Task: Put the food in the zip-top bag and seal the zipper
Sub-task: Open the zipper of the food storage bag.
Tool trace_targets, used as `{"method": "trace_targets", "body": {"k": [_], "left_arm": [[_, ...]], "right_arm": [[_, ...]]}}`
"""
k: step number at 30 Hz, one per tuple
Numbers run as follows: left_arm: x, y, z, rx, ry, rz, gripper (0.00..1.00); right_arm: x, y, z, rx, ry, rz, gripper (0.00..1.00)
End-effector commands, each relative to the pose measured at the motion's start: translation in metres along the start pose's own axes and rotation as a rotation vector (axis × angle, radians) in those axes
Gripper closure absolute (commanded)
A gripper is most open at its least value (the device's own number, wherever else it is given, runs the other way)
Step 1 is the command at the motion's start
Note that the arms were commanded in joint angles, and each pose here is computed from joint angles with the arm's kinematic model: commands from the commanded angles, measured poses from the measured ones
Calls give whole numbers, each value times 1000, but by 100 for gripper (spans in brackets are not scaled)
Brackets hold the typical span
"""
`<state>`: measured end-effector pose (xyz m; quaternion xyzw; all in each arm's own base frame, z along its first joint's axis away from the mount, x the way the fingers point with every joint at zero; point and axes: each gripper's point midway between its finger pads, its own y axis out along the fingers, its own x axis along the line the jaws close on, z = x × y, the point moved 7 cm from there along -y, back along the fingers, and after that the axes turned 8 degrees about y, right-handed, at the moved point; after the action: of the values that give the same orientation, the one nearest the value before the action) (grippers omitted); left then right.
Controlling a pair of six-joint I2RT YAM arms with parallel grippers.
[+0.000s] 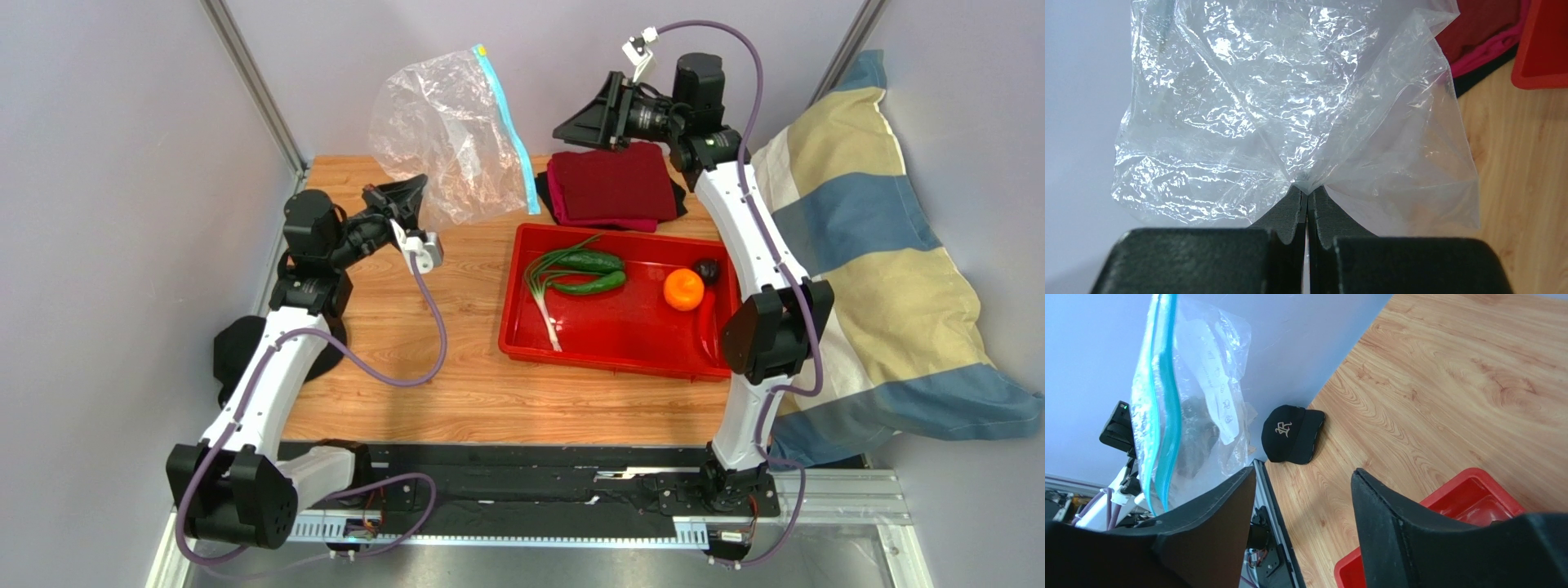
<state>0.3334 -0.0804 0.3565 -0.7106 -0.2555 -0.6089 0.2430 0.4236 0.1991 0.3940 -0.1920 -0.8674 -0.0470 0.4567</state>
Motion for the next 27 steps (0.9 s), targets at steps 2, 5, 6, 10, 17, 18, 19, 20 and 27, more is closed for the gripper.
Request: {"method": "trace_targets", "body": {"k": [2, 5, 6, 10, 17, 18, 19, 20, 27], "left_arm": [[45, -6, -27, -115, 173, -91, 100], [58, -10, -35, -136, 214, -126, 100], [62, -12, -39, -153, 227, -134, 100], [69, -20, -54, -203, 259, -153, 100], [82, -38, -79, -255, 307, -213, 100], [83, -40, -80, -254, 314, -213, 100], [83, -42, -82, -254, 321, -213, 100], [83, -44, -84, -259, 328, -211, 100], [83, -48, -89, -269, 321, -213, 100]], "right_arm": [[70, -28, -11, -16, -210, -96, 31], [87, -35, -10, -27, -249, -105, 20], [92, -37, -10, -30, -256, -111, 18], [124, -44, -3, -35, -307, -160, 17], [155, -39, 10, -52, -306, -196, 34], [158, -39, 9, -56, -286, -202, 36], [161, -40, 10, -48, -277, -218, 36], [170, -41, 10, -58, -301, -253, 37], [207, -42, 41, 17, -364, -364, 35]]}}
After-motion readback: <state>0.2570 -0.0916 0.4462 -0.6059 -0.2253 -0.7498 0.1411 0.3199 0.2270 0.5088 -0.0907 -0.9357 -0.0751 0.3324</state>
